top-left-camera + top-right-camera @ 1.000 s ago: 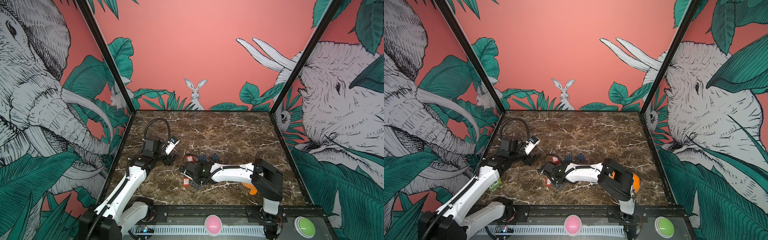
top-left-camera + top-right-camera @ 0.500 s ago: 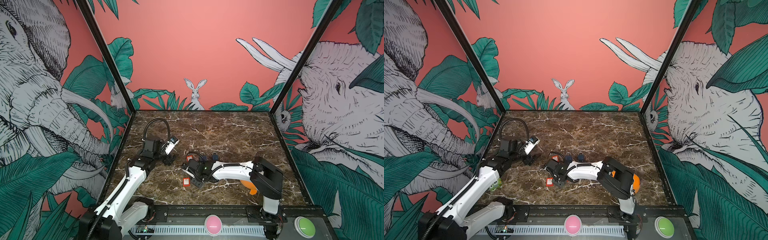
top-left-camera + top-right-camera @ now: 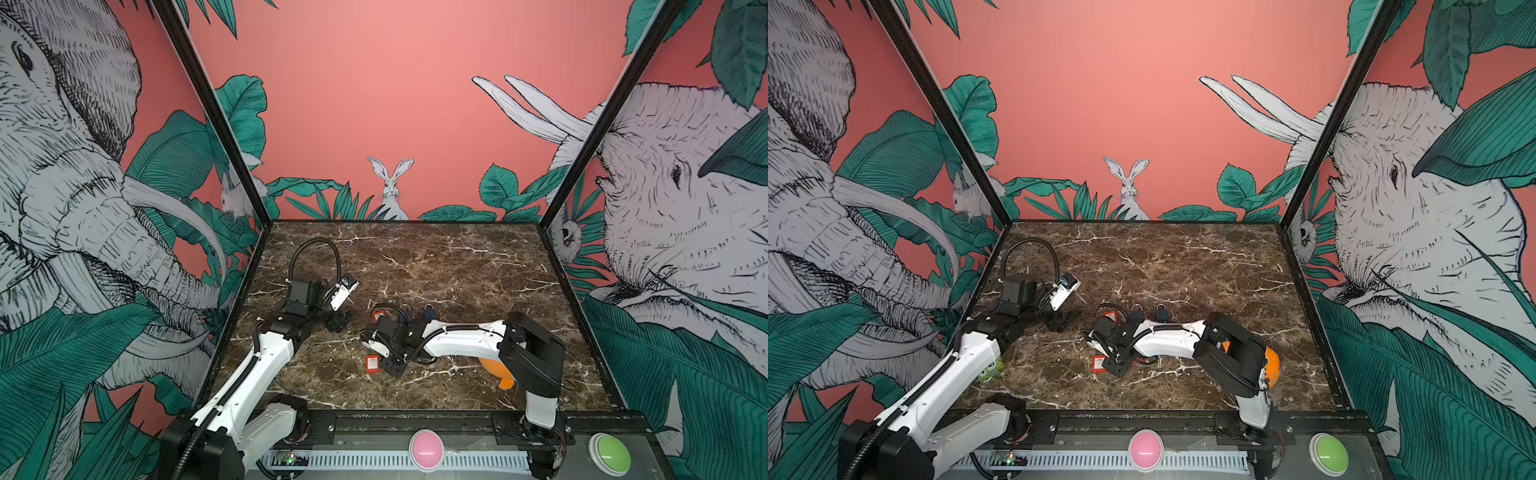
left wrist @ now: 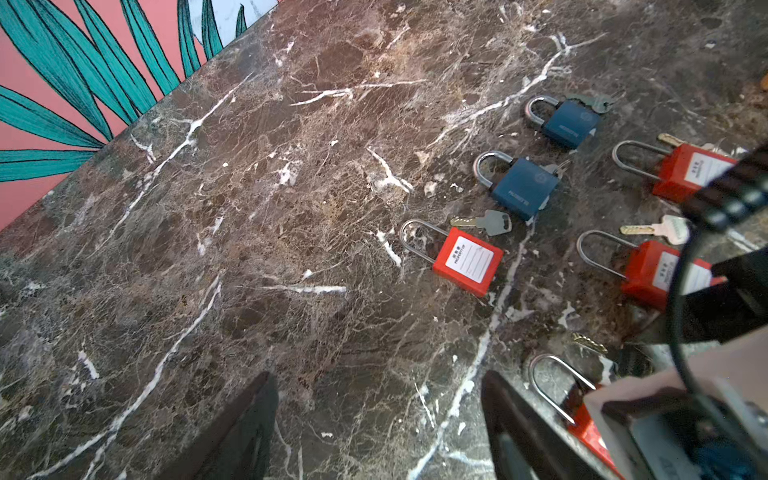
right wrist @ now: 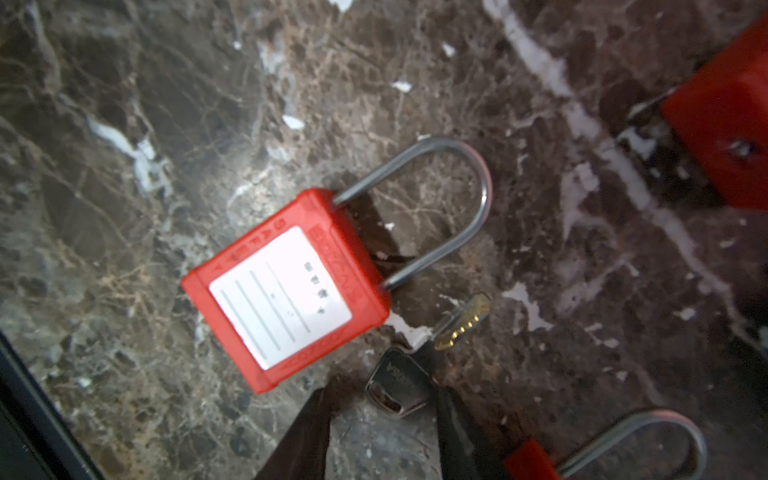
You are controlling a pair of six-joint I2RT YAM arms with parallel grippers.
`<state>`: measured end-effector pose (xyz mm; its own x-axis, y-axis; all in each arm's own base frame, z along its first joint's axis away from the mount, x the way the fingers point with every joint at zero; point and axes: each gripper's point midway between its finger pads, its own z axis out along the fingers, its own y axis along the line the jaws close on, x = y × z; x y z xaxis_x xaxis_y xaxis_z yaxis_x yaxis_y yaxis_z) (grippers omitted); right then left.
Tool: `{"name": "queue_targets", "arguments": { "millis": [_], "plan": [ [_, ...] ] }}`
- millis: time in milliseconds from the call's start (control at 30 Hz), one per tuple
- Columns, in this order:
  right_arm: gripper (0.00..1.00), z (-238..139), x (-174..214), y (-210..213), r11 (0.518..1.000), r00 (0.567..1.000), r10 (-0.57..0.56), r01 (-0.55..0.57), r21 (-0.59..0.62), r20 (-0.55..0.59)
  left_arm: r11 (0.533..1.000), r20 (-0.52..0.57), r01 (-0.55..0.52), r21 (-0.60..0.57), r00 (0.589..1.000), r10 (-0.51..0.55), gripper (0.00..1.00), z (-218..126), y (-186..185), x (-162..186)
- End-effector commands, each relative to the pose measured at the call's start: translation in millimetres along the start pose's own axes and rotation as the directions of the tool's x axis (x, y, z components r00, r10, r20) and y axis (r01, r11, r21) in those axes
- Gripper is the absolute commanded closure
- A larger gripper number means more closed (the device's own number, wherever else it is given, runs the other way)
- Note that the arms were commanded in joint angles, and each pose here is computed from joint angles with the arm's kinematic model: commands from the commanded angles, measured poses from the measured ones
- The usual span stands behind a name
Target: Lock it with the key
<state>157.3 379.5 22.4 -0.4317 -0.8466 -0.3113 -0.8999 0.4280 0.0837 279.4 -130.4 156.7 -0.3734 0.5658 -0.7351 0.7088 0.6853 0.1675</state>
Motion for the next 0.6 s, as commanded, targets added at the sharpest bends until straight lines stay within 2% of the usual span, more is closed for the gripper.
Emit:
{"name": "queue_targets", "arguments": {
  "millis": [0, 233, 333, 433, 467, 500, 567],
  "plan": [
    [0.58, -13, 1, 5, 0.999, 1.0, -0.02, 0.021, -0.042, 0.01, 1.0, 0.002, 0.003, -0.012, 1.0, -0.003, 0.21, 1, 1, 4],
    [0.57, -46, -30, -30, 0.98, 0.991, -0.075, 0.053, 0.19, 0.111, 0.998, 0.046, -0.01, -0.063, 0.999, 0.013, 0.2, -2, 7, 3],
    [0.55, -68, -46, -45, 0.958, 0.975, -0.089, 0.028, 0.284, 0.206, 0.993, 0.109, 0.015, -0.116, 0.994, -0.003, 0.19, -7, 15, -3],
    [0.53, -98, -51, -72, 0.928, 0.943, -0.083, -0.045, 0.37, 0.323, 0.98, 0.155, 0.059, -0.189, 0.987, -0.03, 0.19, -11, 29, -6],
    [0.51, -104, -46, -88, 0.909, 0.936, -0.067, -0.085, 0.408, 0.345, 0.971, 0.17, 0.082, -0.223, 0.984, -0.044, 0.18, -12, 37, -7],
    [0.5, -131, -47, -104, 0.881, 0.904, -0.055, -0.156, 0.446, 0.425, 0.959, 0.186, 0.115, -0.257, 0.98, -0.068, 0.18, -12, 46, -6],
    [0.43, -161, -33, -141, 0.797, 0.877, -0.037, -0.264, 0.544, 0.48, 0.917, 0.224, 0.203, -0.343, 0.966, -0.13, 0.18, -14, 67, 0]
  ]
}}
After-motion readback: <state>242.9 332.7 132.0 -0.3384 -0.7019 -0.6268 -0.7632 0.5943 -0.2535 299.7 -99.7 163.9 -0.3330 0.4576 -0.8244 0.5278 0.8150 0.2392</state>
